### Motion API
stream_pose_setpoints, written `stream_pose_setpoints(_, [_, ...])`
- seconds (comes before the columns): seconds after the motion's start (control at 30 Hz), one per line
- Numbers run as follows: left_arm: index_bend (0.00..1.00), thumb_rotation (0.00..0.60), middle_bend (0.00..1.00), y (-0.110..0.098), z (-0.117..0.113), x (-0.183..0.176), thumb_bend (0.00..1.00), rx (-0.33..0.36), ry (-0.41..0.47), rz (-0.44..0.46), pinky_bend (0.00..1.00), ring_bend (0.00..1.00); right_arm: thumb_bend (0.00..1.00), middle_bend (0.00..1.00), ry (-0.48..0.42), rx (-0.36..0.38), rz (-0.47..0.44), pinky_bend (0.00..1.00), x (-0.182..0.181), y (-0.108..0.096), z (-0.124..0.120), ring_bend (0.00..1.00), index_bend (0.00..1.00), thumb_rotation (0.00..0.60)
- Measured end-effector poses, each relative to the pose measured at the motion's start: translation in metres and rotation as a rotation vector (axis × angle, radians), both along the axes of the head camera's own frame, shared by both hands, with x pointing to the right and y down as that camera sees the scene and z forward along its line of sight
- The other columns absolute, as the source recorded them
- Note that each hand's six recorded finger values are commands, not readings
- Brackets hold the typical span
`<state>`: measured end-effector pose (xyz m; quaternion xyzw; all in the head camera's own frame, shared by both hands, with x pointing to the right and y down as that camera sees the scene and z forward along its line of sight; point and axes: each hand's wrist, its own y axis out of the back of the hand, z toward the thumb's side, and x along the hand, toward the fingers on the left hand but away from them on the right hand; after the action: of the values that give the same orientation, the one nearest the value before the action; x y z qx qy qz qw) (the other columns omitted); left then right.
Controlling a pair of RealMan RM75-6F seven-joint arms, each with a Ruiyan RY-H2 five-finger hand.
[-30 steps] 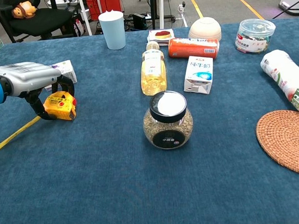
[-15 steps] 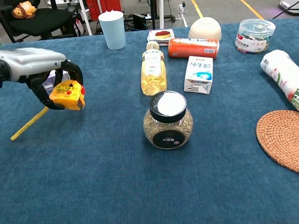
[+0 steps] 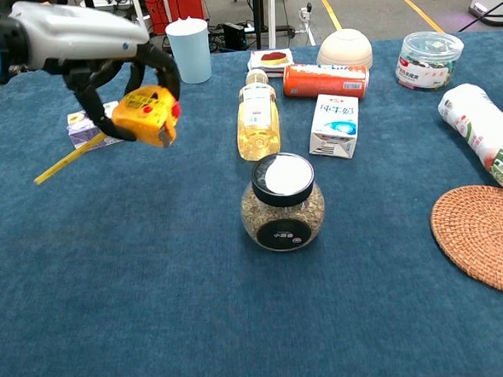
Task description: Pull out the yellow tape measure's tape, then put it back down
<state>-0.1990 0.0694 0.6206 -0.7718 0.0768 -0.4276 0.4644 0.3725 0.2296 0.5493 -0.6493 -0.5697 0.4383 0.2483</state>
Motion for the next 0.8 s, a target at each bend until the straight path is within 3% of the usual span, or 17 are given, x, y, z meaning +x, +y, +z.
stream_pose_setpoints(0.43, [0.62,0.6,0.5,-0.017,-0.025,0.057,0.29,0.006,0.09,0.072,0.67,0.47,0.28,0.11,-0.381,0.001,0.007,0.18,-0.065,-0.032,0.011,0.1,0.03,0.583])
stream_pose_setpoints(0.8, [0.62,0.6,0.5,-0.035,-0.037,0.079,0.29,0.015,0.104,0.062,0.67,0.47,0.28,0.07,-0.539,-0.061,-0.042,0.17,-0.121,-0.052,0.029,0.08,0.0,0.582])
